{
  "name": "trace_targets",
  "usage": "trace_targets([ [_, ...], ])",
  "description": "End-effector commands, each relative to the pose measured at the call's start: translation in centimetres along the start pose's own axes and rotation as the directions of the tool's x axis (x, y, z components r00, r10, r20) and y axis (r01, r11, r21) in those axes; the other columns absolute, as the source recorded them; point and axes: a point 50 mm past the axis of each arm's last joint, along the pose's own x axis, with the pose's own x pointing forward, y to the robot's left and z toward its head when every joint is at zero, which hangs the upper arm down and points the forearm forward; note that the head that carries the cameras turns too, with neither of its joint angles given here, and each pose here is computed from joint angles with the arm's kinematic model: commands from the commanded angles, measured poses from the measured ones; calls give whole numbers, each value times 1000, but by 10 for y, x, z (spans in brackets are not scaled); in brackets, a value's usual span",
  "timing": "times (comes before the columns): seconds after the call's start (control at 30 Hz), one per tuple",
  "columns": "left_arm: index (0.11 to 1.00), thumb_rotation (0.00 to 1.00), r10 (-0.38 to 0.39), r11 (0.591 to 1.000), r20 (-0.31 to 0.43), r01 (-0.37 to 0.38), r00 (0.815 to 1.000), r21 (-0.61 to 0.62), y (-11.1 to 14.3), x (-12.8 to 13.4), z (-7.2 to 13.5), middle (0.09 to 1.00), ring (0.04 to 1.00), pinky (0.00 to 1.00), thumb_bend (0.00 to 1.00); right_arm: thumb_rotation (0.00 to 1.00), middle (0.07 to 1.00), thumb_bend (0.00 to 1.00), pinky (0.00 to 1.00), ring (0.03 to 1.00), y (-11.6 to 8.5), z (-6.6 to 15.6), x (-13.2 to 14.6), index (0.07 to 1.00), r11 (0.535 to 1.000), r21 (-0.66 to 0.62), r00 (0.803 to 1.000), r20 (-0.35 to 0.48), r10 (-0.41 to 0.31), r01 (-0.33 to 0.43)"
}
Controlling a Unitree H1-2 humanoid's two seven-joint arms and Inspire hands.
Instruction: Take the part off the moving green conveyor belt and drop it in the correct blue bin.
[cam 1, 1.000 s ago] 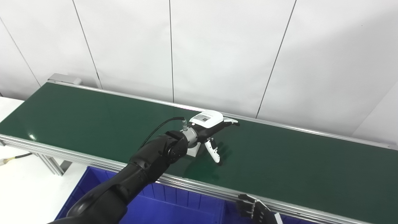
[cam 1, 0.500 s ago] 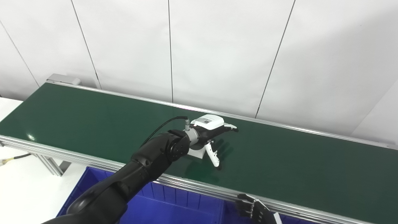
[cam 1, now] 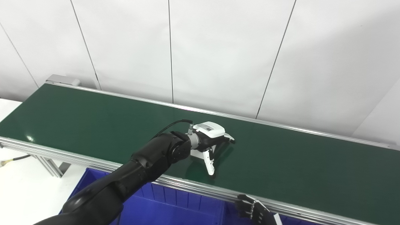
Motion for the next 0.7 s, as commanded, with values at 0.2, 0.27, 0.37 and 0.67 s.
trace_targets([
  [0.2, 901, 191, 108, 990, -76, -101, 991, 95, 21, 5, -17, 925, 914, 853, 1000, 91, 757, 892, 655, 715, 2, 14, 4, 736, 1000, 10, 996, 92, -11, 11],
  [0.27, 897, 137, 137, 985, -91, -126, 986, 118, 17, 6, -16, 917, 907, 849, 997, 90, 758, 891, 657, 716, 2, 14, 3, 736, 1000, 12, 996, 91, -13, 12],
  [0.37, 865, 54, 175, 980, -106, -162, 979, 114, 13, 8, -16, 881, 861, 810, 969, 103, 760, 893, 659, 718, 2, 13, 2, 738, 1000, 13, 996, 89, -16, 15],
  [0.67, 559, 19, 246, 964, -132, -229, 960, 135, 23, 7, -16, 627, 571, 461, 571, 118, 763, 892, 666, 722, 2, 13, 0, 742, 1000, 20, 996, 87, -17, 16],
])
